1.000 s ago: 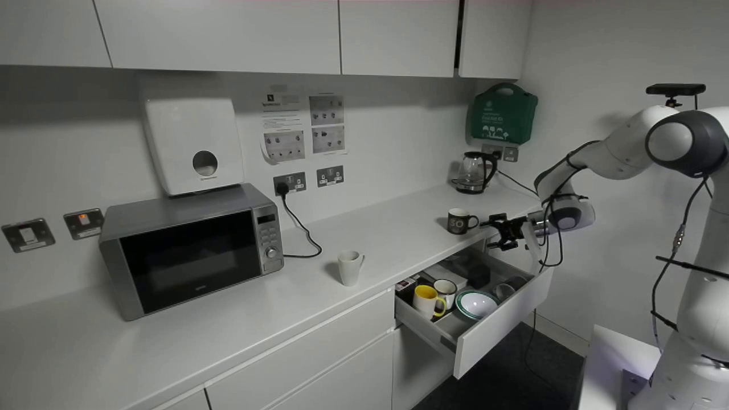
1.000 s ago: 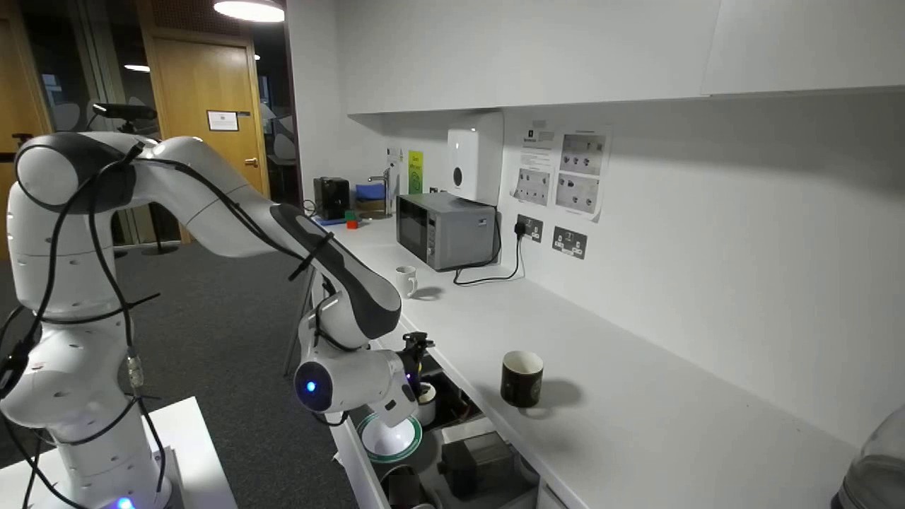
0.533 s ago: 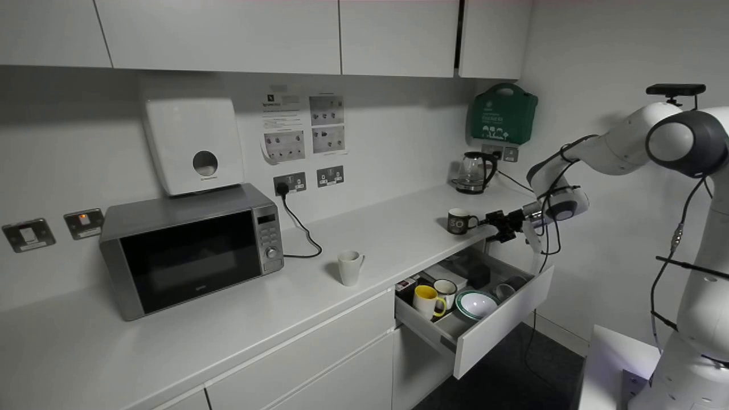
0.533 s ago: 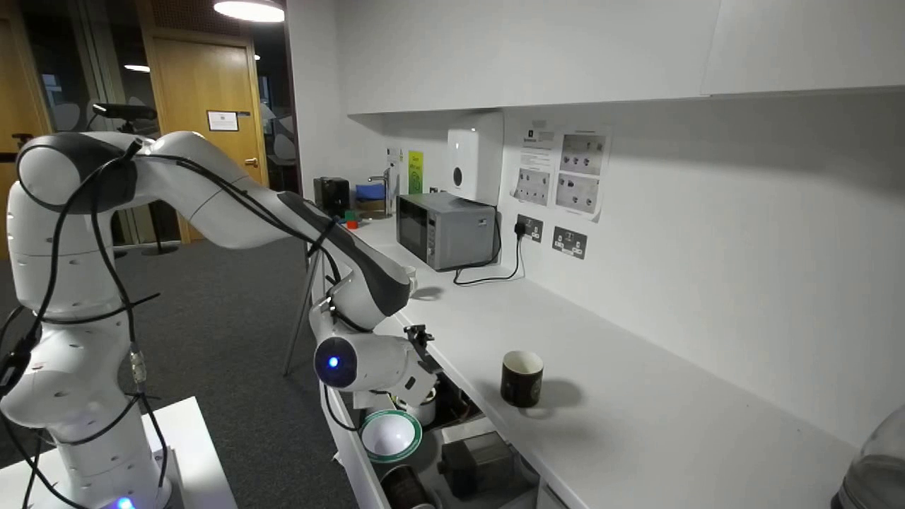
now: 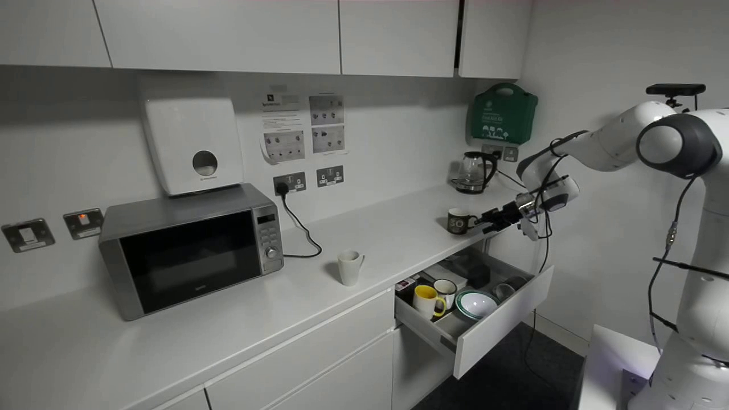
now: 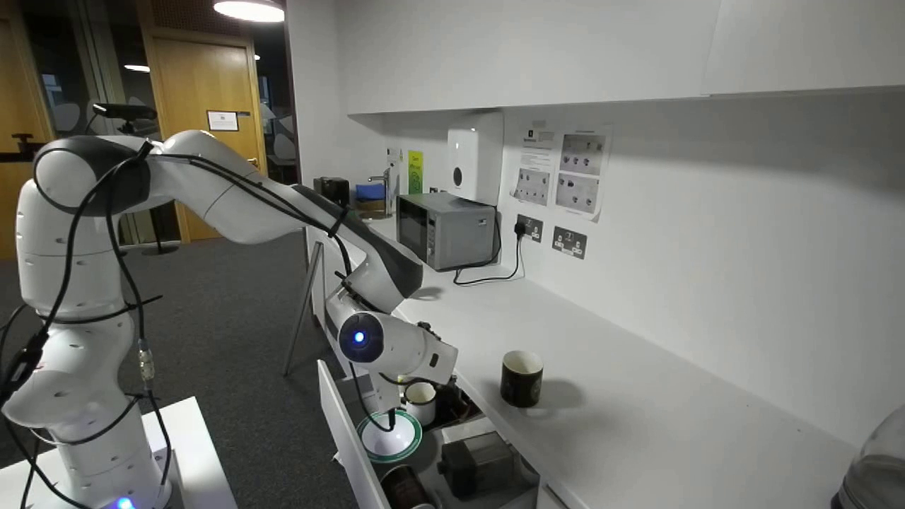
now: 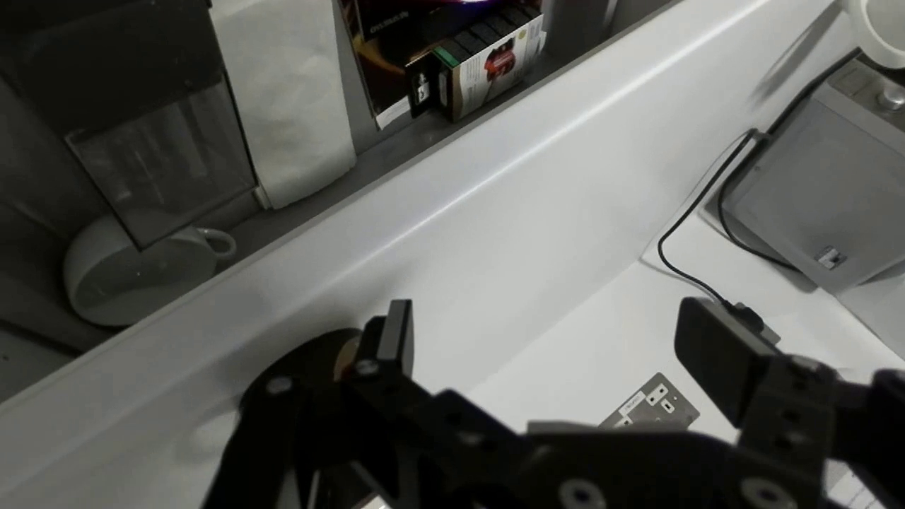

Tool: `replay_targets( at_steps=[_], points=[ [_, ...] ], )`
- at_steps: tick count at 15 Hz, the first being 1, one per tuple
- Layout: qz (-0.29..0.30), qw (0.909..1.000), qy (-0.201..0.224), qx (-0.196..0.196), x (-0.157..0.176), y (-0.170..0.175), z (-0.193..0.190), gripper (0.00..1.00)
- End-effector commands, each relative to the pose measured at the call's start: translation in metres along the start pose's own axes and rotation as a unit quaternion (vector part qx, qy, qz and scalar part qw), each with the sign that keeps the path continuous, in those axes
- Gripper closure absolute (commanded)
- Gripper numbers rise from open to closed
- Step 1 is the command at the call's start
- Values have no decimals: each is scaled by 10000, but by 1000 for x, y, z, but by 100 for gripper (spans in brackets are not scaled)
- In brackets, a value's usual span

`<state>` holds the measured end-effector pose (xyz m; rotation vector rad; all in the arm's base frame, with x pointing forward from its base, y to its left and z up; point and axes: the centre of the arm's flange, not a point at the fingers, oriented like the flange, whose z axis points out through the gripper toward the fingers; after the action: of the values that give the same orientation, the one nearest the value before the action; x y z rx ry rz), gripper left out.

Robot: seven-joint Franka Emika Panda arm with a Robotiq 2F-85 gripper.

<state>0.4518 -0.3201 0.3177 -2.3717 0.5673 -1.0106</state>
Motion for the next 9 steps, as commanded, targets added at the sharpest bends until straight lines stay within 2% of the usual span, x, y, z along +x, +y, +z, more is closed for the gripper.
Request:
replay_targets(
  at_steps=[1, 9],
  points=[
    [-729, 9968, 51, -319, 26, 5, 15, 0],
    [-1362, 9866, 137, -886, 63, 23, 38, 0]
  ],
)
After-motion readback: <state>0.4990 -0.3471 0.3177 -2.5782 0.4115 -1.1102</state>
